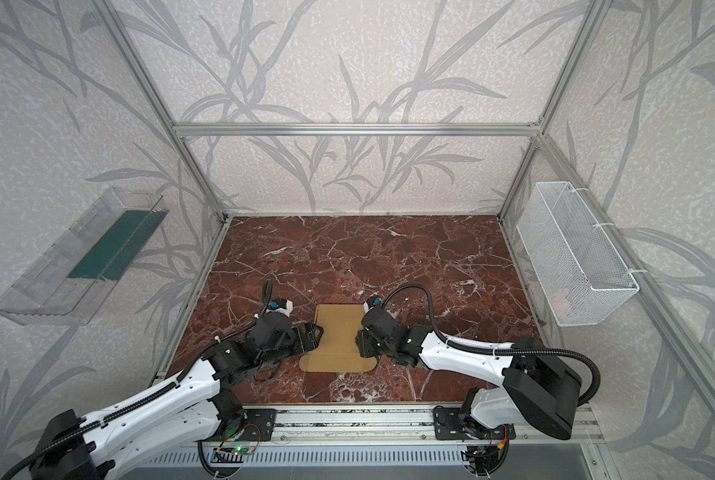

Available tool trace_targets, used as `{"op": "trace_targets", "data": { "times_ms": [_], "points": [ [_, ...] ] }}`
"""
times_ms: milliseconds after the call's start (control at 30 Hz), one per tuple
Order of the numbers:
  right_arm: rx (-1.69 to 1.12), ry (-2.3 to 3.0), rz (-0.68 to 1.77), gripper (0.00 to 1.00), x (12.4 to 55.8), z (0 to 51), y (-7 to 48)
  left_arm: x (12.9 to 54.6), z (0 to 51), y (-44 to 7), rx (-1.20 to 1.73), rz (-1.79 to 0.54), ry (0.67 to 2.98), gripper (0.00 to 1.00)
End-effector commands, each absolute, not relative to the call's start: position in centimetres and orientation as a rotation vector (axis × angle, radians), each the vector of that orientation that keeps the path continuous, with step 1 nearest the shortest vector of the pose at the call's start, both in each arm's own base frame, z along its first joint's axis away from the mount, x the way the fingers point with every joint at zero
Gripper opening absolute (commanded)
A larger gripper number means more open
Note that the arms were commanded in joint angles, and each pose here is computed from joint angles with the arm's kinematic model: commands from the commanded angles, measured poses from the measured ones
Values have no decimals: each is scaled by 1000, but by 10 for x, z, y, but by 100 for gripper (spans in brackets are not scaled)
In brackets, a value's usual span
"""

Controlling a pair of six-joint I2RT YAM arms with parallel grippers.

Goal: Fold the paper box

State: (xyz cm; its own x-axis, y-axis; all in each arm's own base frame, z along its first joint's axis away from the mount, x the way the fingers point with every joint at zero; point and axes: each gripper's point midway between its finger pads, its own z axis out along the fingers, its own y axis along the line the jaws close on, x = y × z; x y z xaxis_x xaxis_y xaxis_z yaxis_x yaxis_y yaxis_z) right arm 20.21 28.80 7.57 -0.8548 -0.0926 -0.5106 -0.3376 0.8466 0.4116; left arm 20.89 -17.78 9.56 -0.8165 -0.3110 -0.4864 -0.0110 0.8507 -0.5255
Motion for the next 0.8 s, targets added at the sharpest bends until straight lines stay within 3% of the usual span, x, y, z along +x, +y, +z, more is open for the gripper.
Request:
{"op": "trace_targets", "data": {
  "times_ms": [0,400,767],
  "points": [
    [-375,2501,774,53,201,83,300,220,109,-200,-182,-828,2363,99],
    [-298,2523,717,51,210,72,283,225,93,-199,-186,-798,2389,99],
    [-248,2505,889,50,219,72,300,229,85,-207,-229,-858,2384,99]
  ]
}}
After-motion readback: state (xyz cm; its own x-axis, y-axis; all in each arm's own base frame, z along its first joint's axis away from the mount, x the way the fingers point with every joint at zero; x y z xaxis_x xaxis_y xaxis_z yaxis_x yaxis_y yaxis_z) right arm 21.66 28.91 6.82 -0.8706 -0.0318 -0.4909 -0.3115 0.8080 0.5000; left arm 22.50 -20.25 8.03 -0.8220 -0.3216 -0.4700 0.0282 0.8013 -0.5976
